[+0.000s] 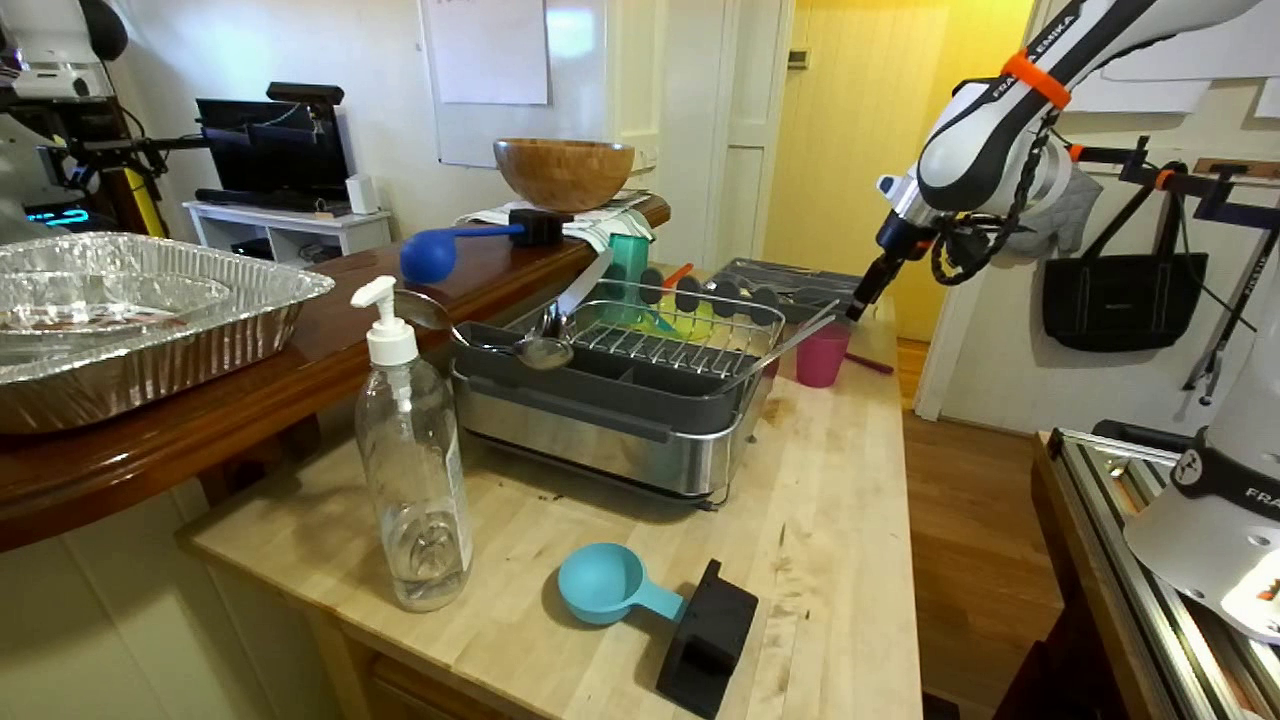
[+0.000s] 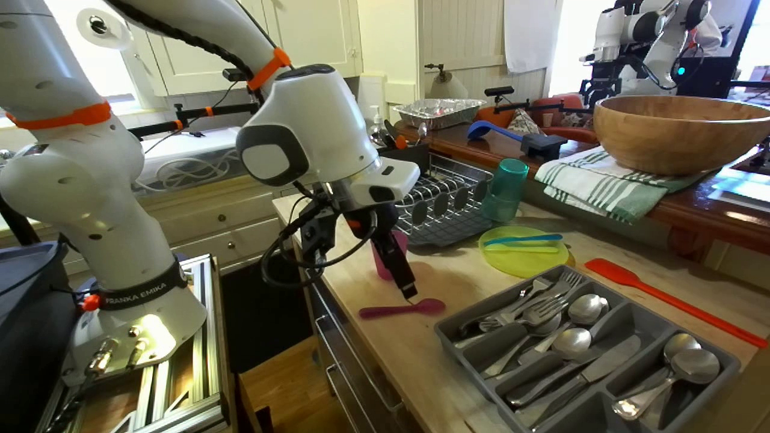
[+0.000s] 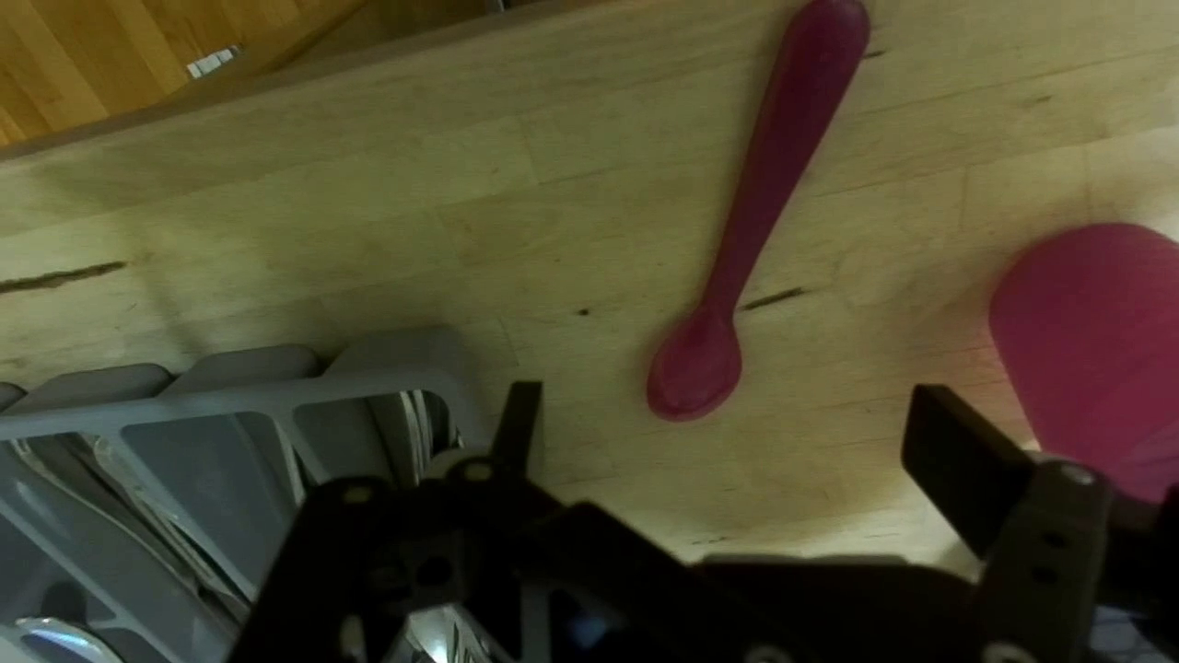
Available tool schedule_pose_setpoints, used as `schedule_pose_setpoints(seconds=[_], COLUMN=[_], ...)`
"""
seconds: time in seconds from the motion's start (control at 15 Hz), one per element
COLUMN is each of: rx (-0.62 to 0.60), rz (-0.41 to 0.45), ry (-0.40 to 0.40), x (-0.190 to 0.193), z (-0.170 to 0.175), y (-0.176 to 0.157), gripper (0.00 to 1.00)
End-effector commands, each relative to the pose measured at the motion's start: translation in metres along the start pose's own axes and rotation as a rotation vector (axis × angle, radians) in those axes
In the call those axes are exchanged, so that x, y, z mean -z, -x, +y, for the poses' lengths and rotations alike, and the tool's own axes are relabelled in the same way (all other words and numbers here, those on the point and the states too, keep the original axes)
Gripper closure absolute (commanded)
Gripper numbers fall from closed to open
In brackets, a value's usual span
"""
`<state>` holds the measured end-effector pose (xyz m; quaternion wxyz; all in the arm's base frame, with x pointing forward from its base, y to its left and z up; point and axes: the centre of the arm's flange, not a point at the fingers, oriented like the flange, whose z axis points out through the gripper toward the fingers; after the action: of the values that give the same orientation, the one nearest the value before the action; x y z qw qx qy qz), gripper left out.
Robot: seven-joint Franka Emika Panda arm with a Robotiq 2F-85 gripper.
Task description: Take the purple spoon out of the purple cup then place it back in the cup.
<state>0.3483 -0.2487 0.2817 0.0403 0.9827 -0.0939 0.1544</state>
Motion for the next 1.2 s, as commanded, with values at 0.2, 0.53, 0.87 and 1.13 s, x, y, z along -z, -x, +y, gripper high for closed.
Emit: schedule_pose_setpoints(seconds=[0.2,0.53,0.87,1.13], rx=[-0.053,-0.103,-0.149,-0.17], rz=[-0.044,-0.077,-0.095,-0.105], ry=[0.007,0.001,-0.006,-0.009], x=[-0.038,-0.063,-0.083,-0.094], z=[0.007,0.009,0.008,0.008], y=[-0.011,-0.019,-0.023,-0.025], gripper=[0.0,0.0,0.04,0.36])
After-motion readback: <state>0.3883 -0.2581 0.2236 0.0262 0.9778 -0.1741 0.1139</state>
